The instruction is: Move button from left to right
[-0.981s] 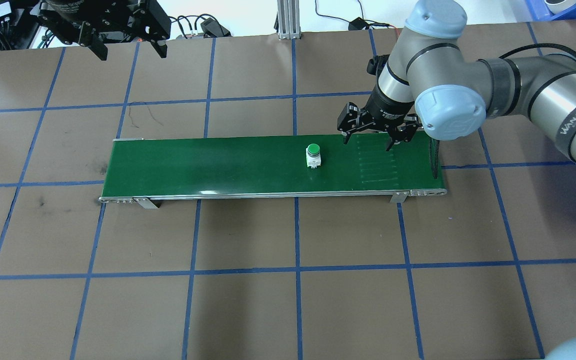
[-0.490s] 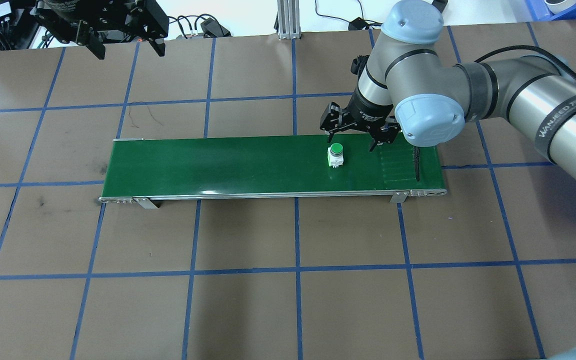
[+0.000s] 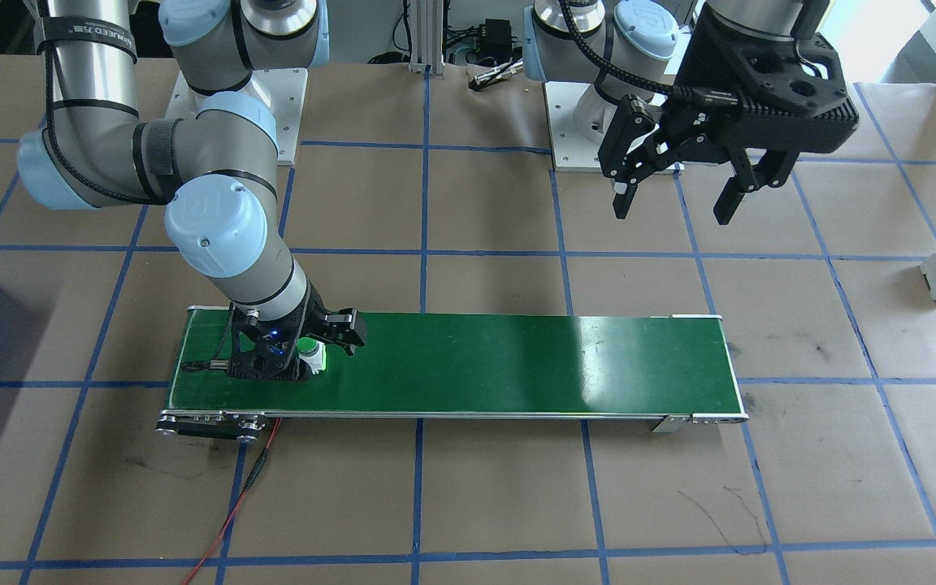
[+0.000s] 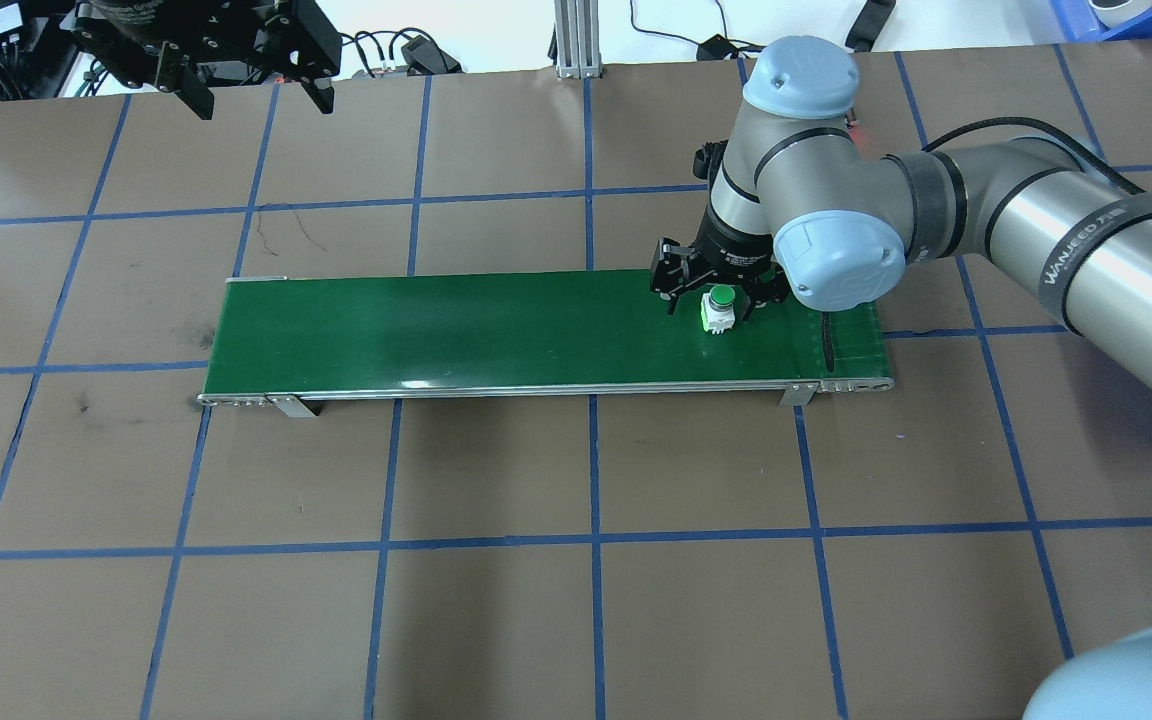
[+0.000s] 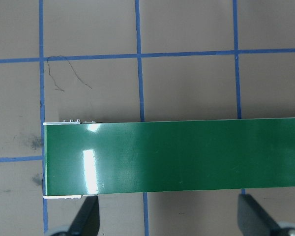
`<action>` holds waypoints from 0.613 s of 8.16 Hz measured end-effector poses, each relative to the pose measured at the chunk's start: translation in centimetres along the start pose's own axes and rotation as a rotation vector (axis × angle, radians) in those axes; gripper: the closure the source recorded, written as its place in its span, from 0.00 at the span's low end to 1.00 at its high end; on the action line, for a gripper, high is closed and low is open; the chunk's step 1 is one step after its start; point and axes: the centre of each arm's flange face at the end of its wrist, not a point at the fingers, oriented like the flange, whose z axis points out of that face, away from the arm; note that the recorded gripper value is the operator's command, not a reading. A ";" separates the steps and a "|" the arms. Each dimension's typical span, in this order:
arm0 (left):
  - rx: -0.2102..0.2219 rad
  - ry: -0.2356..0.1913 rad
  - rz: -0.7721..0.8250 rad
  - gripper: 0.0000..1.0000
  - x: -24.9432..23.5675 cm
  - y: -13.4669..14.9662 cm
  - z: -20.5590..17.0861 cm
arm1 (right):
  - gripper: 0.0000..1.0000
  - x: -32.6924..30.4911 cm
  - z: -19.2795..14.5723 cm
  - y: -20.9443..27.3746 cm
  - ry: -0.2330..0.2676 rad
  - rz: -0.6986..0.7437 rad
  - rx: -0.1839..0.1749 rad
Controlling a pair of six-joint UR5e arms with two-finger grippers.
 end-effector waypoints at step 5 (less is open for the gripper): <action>0.005 0.000 0.000 0.00 0.0 0.1 -0.2 | 1.00 2.9 -1.7 -1.0 0.126 -0.173 0.044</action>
